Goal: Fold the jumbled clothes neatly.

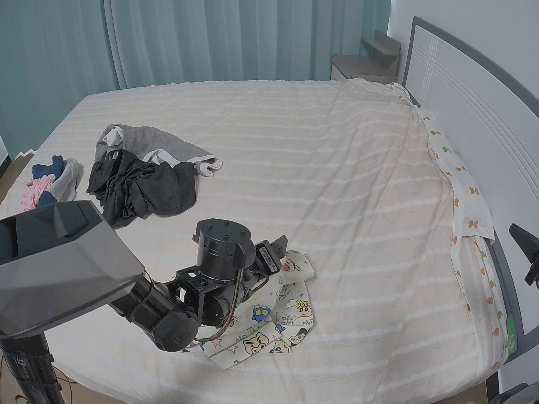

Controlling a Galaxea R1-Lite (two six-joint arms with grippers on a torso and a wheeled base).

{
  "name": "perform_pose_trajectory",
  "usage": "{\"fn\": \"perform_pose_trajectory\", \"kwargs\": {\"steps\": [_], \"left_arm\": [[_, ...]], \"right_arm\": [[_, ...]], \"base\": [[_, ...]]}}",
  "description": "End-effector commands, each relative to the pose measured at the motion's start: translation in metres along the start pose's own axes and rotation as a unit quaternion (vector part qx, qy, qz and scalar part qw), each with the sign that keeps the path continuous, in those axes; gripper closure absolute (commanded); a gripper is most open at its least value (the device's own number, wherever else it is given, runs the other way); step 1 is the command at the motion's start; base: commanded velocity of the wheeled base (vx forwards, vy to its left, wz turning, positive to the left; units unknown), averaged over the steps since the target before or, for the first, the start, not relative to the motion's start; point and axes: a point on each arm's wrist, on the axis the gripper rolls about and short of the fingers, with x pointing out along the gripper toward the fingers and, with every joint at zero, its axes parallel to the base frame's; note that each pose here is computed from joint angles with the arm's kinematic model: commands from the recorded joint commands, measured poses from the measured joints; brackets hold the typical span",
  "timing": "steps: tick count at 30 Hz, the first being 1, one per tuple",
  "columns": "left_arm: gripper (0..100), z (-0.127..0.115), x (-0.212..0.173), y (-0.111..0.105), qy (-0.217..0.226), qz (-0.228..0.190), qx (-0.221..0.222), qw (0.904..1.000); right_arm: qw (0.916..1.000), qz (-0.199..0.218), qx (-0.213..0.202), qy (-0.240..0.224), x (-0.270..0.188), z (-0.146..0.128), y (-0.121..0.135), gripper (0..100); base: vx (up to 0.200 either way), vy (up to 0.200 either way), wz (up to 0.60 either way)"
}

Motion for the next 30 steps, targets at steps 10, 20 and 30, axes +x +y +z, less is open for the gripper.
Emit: {"fn": "perform_pose_trajectory", "kwargs": {"steps": [10,20,30], "left_arm": [[0,0.056,-0.018,0.006,-0.092,0.020,-0.029,0.9952],[0,0.073,-0.115,0.064,-0.048,0.078,-0.065,0.9936],[0,0.047,-0.167,0.097,0.066,0.032,-0.151,0.9858]], "right_arm": [[1.0000,0.001,0.001,0.002,0.000,-0.001,0.000,100],[0.9866,0.122,0.032,0.104,0.008,-0.018,0.021,100],[0.9270,0.209,0.061,0.305,0.051,-0.059,0.042,100]], "base": [[0.000,0.000,0.00],[0.000,0.000,0.00],[0.000,0.000,0.00]]}}
